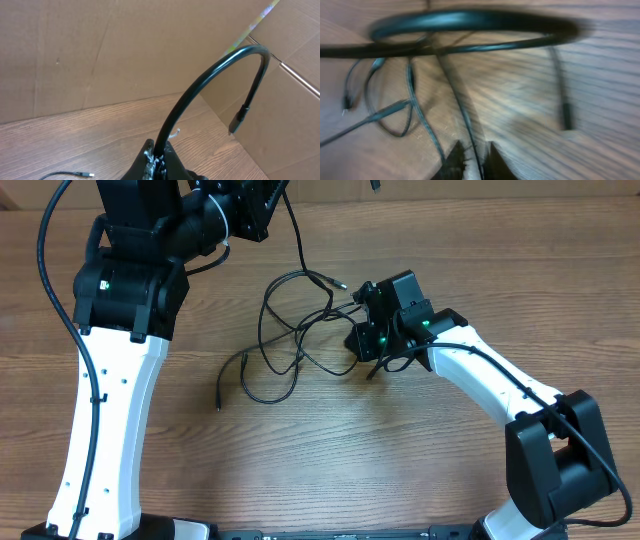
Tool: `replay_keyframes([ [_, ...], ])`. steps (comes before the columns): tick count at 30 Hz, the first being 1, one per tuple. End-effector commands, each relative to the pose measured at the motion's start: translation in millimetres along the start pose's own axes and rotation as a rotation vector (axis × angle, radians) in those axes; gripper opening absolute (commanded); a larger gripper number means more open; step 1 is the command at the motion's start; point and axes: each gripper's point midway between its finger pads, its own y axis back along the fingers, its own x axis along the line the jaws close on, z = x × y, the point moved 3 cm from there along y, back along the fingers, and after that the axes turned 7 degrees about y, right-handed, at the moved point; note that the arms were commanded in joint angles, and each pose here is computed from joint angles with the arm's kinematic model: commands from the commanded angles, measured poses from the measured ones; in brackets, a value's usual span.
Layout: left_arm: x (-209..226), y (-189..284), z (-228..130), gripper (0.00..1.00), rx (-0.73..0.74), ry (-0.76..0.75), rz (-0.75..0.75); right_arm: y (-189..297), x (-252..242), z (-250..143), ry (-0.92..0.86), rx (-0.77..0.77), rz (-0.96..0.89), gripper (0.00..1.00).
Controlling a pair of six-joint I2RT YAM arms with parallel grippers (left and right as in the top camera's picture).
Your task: Untangle cables
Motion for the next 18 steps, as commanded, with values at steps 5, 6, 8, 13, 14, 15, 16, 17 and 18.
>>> replay_keyframes([
  [5, 23.0, 16.1, 6.8, 0.04, -0.045, -0.058, 0.199, 12.8, -63.0, -8.3, -0.129, -0.007, -0.455, 0.04],
  [6, 33.5, 18.8, 5.3, 0.04, -0.045, -0.046, 0.262, 21.8, -75.9, -11.4, -0.166, -0.009, -0.555, 0.04],
  [8, 50.4, 24.9, 2.7, 0.04, -0.04, -0.048, 0.362, 45.3, -96.6, -15.5, -0.224, -0.02, -0.73, 0.04],
  [13, 98.5, 53.0, -1.1, 0.04, -0.022, -0.035, 0.617, 133.5, -122.1, 3.3, -0.33, -0.135, -0.983, 0.04],
  [14, 104.9, 57.9, -0.6, 0.04, -0.023, -0.027, 0.646, 143.9, -123.1, 7.4, -0.343, -0.154, -0.987, 0.04],
  [15, 112.5, 64.1, 0.3, 0.04, -0.026, -0.017, 0.679, 158.8, -124.6, 13.5, -0.36, -0.183, -0.991, 0.04],
  [16, 123.6, 73.5, 1.9, 0.04, -0.03, -0.001, 0.719, 181.6, -127.1, 21.9, -0.391, -0.231, -0.995, 0.04],
  [17, 131.3, 80.1, 3.4, 0.04, -0.035, 0.011, 0.744, 196.6, -128.6, 27.1, -0.41, -0.262, -1.0, 0.04],
  [18, 139.6, 87.8, 6.0, 0.04, -0.044, 0.025, 0.767, 219.9, -130.7, 34.3, -0.435, -0.307, -1.008, 0.04],
])
